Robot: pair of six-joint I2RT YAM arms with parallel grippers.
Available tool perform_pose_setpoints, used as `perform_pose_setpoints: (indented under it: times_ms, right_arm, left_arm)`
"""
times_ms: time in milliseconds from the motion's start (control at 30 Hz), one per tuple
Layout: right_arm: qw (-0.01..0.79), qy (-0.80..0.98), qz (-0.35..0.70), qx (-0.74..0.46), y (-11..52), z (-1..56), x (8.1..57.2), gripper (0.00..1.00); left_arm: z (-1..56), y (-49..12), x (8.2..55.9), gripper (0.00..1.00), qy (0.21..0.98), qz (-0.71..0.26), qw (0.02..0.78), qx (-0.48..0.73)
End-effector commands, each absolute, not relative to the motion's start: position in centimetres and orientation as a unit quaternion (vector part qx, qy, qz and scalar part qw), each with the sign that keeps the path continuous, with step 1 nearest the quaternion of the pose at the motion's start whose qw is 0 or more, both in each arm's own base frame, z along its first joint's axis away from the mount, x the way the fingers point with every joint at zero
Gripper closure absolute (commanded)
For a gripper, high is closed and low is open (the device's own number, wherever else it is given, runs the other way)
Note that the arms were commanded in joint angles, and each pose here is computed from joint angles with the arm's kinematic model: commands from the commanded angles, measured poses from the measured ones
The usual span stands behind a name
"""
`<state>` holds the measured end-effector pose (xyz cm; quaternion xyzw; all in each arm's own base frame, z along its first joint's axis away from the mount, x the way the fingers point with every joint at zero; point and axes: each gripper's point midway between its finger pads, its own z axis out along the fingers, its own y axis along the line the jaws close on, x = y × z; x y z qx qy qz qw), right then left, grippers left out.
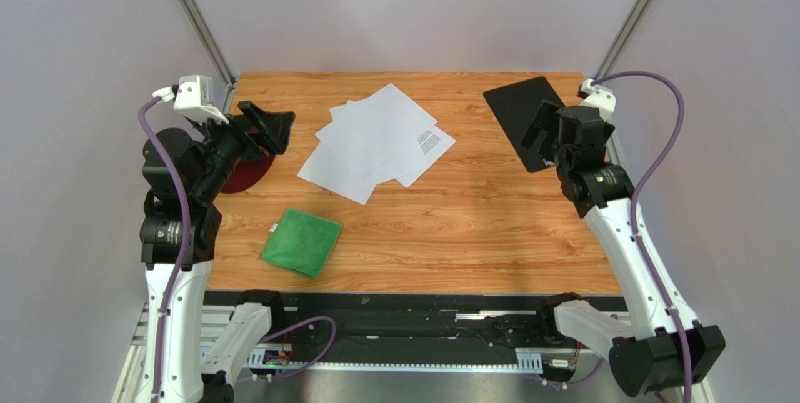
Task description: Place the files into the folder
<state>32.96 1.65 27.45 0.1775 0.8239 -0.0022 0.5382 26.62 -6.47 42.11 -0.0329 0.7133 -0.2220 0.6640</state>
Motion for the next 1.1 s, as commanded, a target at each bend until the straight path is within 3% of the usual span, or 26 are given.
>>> perform_pose_setpoints:
  times_ms: [0,433,600,800,1000,1067]
  right_arm:
    - [0.521,0.827,-0.038,0.210,0.2,26.8,34.9,0.00]
    - [0.397,0.854,-0.118,0.315,-5.7,18.5,46.1,0.00]
    - [0.357,0.850,-0.123,0.366,-8.7,14.8,50.1,0.05]
    - [0.299,0.848,-0.175,0.400,-11.2,11.4,50.2,0.10]
    - [0.265,0.846,-0.112,0.450,-12.6,7.3,50.0,0.38]
    - [0.253,0.843,-0.113,0.461,-13.3,6.1,49.6,0.41]
  left_arm:
    - [42.9,-6.2,26.1,0.01,0.701,-0.215,0.679,-0.030]
    - [40.0,-7.9,28.6,0.02,0.753,-0.243,0.612,-0.002]
    - [38.4,-10.9,28.9,0.05,0.760,-0.324,0.563,0.017]
    - [35.7,-14.3,29.4,0.08,0.781,-0.335,0.526,0.042]
    - [33.8,-17.2,29.7,0.10,0.796,-0.345,0.492,0.071]
    - [33.5,-17.8,29.7,0.11,0.798,-0.347,0.487,0.076]
